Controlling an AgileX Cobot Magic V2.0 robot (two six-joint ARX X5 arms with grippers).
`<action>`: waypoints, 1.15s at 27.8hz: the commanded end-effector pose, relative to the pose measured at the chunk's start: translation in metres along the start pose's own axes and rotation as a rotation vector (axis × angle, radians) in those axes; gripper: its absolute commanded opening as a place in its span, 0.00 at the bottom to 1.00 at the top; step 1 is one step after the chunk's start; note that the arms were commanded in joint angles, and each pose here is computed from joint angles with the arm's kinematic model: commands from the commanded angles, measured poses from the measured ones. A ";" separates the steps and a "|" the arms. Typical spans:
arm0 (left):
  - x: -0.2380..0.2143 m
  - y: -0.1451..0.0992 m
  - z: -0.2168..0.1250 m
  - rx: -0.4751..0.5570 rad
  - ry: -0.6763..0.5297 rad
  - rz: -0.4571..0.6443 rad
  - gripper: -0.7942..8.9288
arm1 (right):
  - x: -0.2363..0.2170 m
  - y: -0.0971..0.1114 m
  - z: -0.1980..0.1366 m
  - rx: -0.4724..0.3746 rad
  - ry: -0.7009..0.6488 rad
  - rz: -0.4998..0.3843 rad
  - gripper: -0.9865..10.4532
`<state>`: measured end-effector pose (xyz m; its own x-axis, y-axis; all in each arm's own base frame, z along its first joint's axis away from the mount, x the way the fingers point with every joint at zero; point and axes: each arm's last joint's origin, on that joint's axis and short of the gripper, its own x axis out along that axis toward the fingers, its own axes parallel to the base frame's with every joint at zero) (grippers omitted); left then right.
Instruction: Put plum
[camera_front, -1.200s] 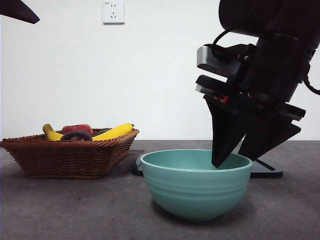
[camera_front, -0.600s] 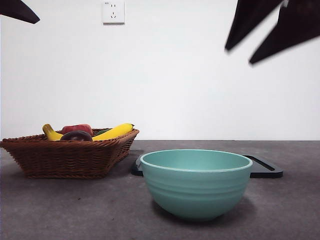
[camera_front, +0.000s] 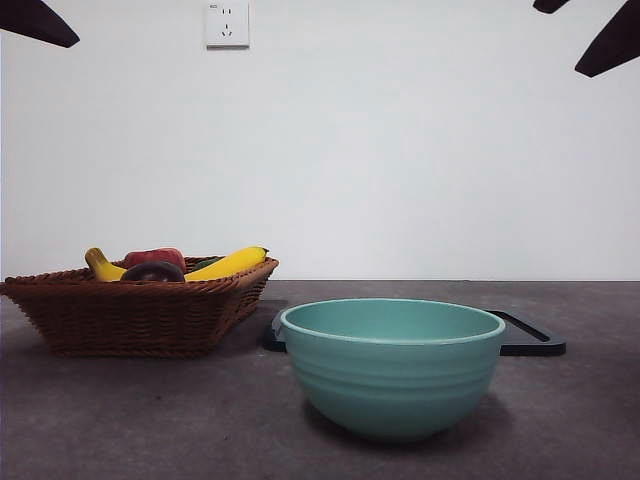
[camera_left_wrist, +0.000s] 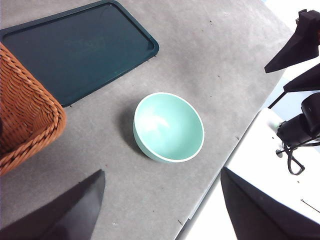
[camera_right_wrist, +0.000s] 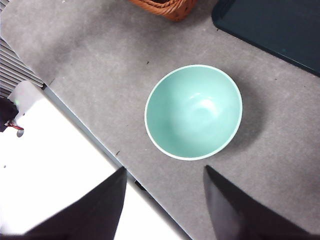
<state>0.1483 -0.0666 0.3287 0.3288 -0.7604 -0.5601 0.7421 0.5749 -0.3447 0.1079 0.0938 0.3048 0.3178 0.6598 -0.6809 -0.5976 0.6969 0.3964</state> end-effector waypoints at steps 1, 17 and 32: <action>-0.002 -0.002 0.006 0.020 -0.017 -0.007 0.46 | -0.001 0.003 0.004 -0.024 -0.014 0.012 0.30; -0.002 -0.002 0.006 0.021 -0.017 -0.007 0.35 | -0.001 0.003 0.004 -0.026 -0.019 0.010 0.27; -0.002 -0.002 0.006 0.021 -0.018 -0.007 0.09 | -0.001 0.003 0.005 -0.026 -0.020 0.010 0.09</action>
<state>0.1483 -0.0666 0.3287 0.3290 -0.7604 -0.5599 0.7422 0.5748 -0.3445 0.1084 0.0941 0.3054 0.3229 0.6628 -0.6756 -0.6025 0.6945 0.3933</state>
